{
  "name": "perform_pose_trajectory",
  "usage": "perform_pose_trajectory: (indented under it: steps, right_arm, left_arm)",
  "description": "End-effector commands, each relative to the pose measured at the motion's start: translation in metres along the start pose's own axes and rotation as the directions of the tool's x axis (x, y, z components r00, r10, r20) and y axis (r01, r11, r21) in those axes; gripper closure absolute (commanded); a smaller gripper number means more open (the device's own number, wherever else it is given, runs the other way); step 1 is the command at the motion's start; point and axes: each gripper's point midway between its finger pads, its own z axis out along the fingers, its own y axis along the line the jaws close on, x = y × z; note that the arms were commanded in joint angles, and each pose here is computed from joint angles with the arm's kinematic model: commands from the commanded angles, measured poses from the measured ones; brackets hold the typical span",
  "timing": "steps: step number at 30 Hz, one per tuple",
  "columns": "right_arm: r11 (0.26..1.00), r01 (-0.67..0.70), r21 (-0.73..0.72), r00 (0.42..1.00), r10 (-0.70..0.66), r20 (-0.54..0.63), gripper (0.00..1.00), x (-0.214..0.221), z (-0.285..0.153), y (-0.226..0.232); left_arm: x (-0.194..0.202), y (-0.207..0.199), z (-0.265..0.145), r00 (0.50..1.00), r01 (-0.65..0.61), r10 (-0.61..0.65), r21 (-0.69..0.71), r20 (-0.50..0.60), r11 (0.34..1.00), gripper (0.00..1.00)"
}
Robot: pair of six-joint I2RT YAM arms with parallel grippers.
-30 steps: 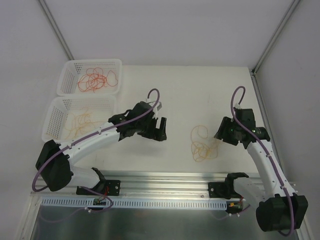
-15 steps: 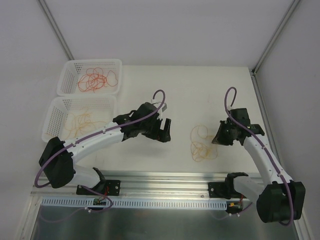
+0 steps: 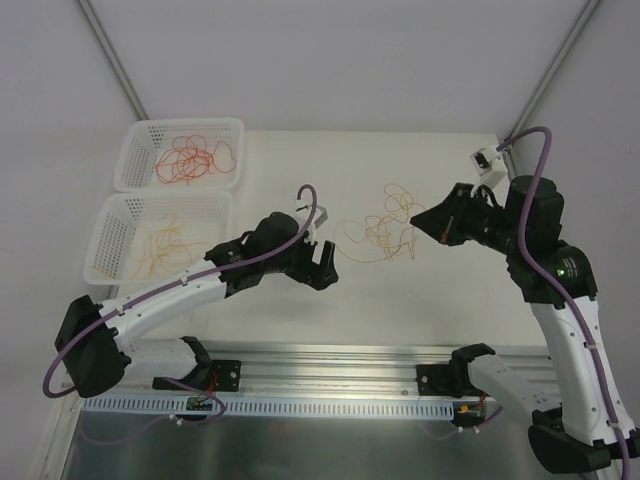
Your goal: Untangle the cables
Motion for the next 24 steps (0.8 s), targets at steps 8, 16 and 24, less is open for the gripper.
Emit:
perform_pose_trajectory:
  steps: [8,16,24]
  right_arm:
    - [0.993,-0.065,-0.097,0.991,0.052,-0.127,0.99,0.035,0.028,0.025]
    - [0.994,-0.058,-0.093,0.988,0.043,-0.151,0.99,0.048,0.041,0.031]
    - [0.995,-0.038,-0.087,0.989,0.025,-0.147,0.99,0.052,0.045,0.036]
  left_arm:
    - [-0.051,-0.036,-0.028,0.953,-0.08,0.028,0.159,0.302,0.984,0.14]
    - [-0.062,-0.068,-0.031,0.931,0.062,-0.174,0.33,0.321,0.942,0.18]
    - [-0.069,-0.077,-0.017,0.907,0.174,-0.297,0.377,0.299,0.91,0.25]
